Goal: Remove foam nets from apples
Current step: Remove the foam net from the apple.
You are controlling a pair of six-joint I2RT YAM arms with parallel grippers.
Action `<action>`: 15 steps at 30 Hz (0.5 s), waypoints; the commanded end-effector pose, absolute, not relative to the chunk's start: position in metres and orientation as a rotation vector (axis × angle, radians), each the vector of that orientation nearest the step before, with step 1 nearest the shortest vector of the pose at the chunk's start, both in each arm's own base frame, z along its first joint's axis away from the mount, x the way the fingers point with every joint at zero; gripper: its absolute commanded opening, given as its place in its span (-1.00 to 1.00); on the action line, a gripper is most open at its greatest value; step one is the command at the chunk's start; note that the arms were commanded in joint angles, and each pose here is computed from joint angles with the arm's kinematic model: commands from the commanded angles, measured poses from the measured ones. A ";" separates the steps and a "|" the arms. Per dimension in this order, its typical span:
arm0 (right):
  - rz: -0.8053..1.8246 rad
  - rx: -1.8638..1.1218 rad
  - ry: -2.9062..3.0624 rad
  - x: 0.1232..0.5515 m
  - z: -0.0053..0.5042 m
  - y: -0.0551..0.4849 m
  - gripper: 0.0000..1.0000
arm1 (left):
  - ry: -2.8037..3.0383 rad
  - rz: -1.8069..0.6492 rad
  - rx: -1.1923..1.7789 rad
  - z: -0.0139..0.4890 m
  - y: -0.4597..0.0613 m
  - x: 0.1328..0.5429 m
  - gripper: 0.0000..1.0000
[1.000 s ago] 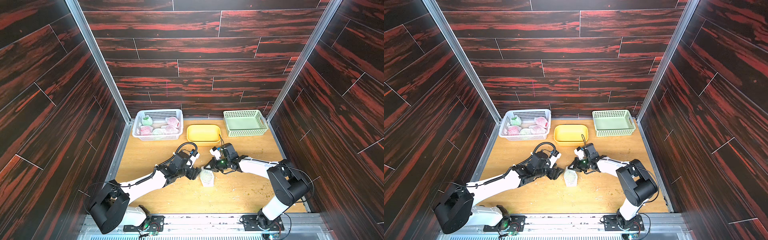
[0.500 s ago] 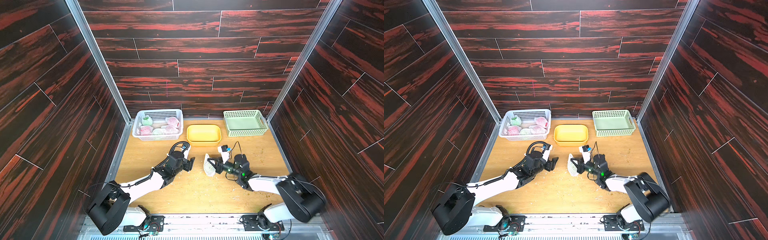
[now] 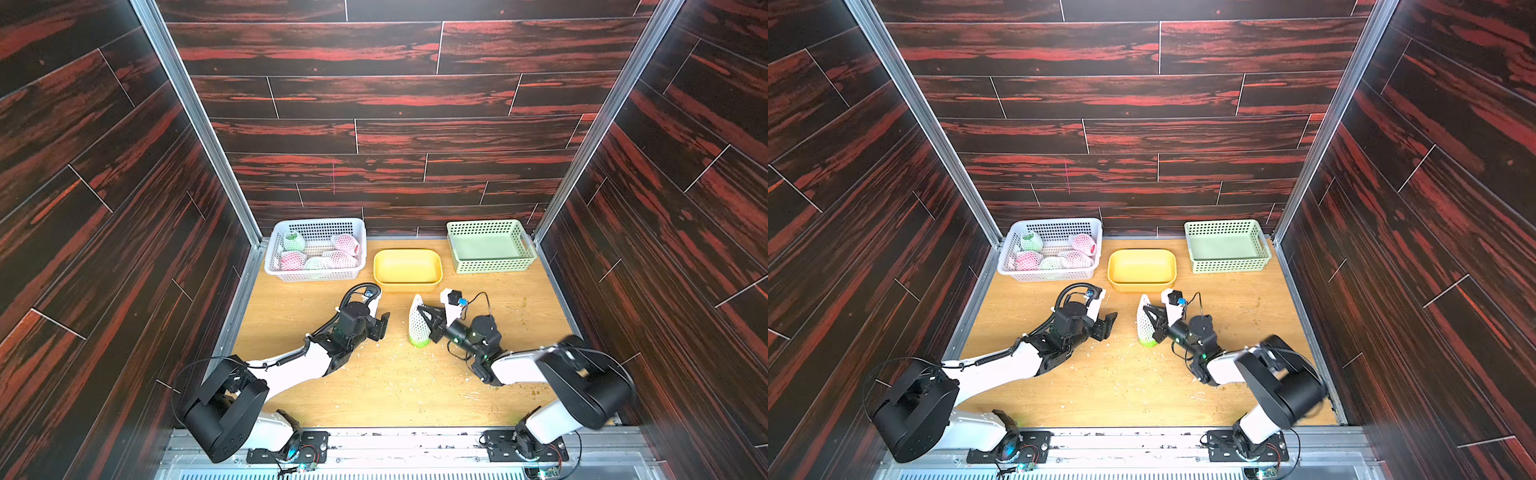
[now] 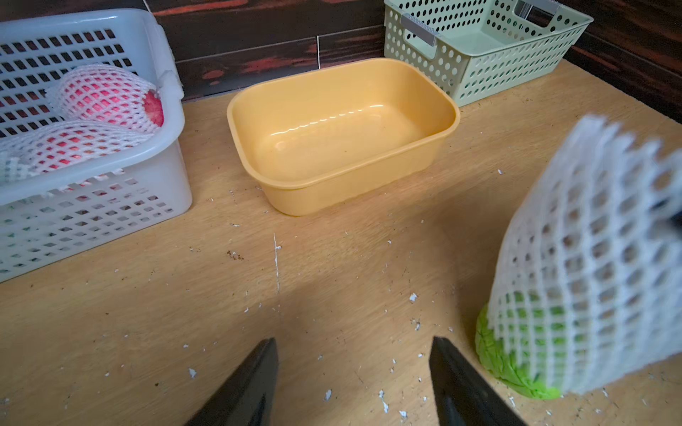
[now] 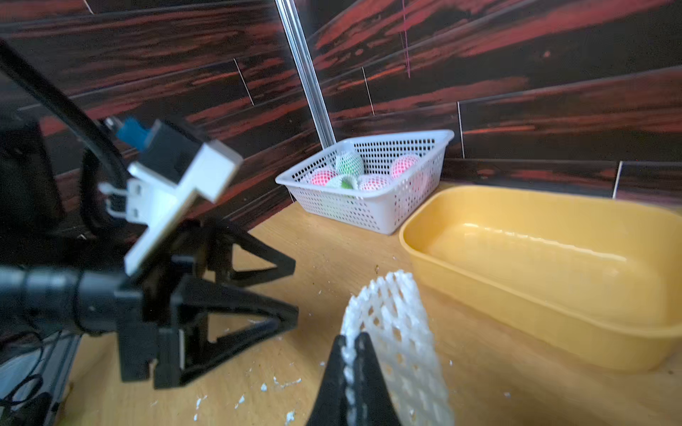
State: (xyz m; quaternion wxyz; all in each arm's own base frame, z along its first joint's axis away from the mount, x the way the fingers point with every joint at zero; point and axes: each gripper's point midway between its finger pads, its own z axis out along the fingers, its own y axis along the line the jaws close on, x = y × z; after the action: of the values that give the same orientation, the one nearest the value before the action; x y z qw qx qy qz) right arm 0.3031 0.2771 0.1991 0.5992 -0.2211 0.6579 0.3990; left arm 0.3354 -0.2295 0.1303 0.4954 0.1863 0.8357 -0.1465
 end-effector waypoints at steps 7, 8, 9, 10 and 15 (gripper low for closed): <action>1.092 -0.325 1.727 0.366 0.264 0.261 -1.00 | 1.909 -0.380 0.445 0.175 -0.231 0.340 0.39; 1.154 -0.281 1.763 0.380 0.267 0.257 -1.00 | 1.892 -0.389 0.442 0.181 -0.232 0.341 0.39; 1.191 -0.242 1.768 0.392 0.274 0.251 -1.00 | 1.878 -0.397 0.444 0.185 -0.234 0.342 0.40; 1.212 -0.192 1.764 0.406 0.279 0.240 -1.00 | 1.861 -0.400 0.442 0.191 -0.234 0.343 0.46; 1.127 0.057 1.822 0.484 0.270 0.190 -1.00 | 1.821 -0.424 0.449 0.207 -0.241 0.348 0.47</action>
State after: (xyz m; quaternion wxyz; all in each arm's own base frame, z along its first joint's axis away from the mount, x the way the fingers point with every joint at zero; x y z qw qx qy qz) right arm 0.4580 0.1963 0.3082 0.5492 -0.0405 0.7028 0.4504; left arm 0.3423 -0.2363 0.1736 0.5381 0.1937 0.8040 -0.1628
